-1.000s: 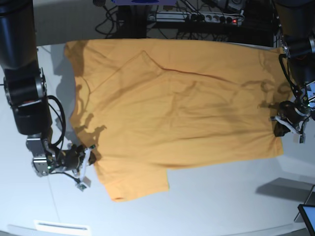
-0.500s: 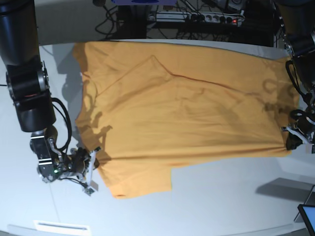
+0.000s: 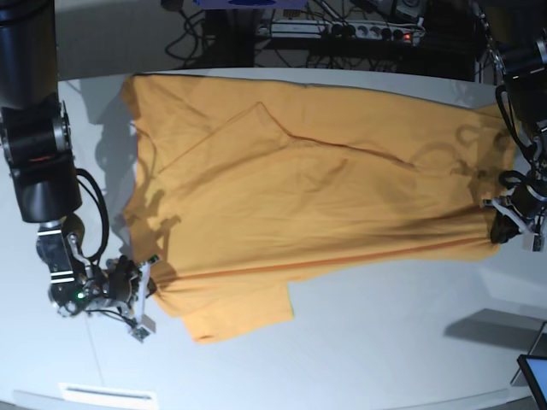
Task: Fold the T-shirt properly
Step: 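Lift both grasped edges and fold the shirt over toward the collar edge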
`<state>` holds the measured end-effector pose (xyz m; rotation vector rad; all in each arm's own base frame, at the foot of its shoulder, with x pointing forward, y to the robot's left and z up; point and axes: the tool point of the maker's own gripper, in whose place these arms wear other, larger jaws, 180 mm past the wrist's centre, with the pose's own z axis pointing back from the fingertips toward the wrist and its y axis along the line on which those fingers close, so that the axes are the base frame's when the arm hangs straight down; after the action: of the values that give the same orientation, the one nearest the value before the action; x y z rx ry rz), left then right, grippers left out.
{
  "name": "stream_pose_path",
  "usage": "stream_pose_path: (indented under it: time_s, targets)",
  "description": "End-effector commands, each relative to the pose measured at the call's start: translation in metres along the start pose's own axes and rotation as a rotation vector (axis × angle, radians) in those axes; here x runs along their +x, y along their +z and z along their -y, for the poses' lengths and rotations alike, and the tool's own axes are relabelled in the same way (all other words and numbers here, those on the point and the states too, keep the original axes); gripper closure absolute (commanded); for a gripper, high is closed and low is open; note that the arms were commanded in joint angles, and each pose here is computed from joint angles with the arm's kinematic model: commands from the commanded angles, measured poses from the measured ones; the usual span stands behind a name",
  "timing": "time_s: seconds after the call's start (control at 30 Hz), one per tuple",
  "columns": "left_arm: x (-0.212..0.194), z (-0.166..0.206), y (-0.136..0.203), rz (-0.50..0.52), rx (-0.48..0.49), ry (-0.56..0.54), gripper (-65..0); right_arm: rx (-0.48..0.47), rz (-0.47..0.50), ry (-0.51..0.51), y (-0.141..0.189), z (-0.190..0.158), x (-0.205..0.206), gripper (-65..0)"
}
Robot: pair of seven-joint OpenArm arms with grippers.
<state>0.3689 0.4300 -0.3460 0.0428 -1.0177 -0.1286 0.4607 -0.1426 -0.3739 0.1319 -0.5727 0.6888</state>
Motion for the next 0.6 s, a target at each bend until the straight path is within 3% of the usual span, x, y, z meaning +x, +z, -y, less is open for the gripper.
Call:
stream_pose_path:
  time_s: [0.0, 0.33, 0.57]
  targets:
    - [0.028, -0.023, 0.01, 0.063, 0.049, -0.022, 0.0, -0.063, 0.036, 0.03, 0.02, 0.021, 0.018, -0.3]
    - [0.029, -0.023, 0.011, 0.064, 0.049, -0.028, 0.0, -0.078, 0.029, 0.145, 0.036, -0.007, 0.024, -0.3]
    - [0.036, -0.01, 0.023, 0.073, 0.018, -0.141, 0.0, -0.117, 0.06, 0.077, 0.055, 0.003, 0.019, -0.3]
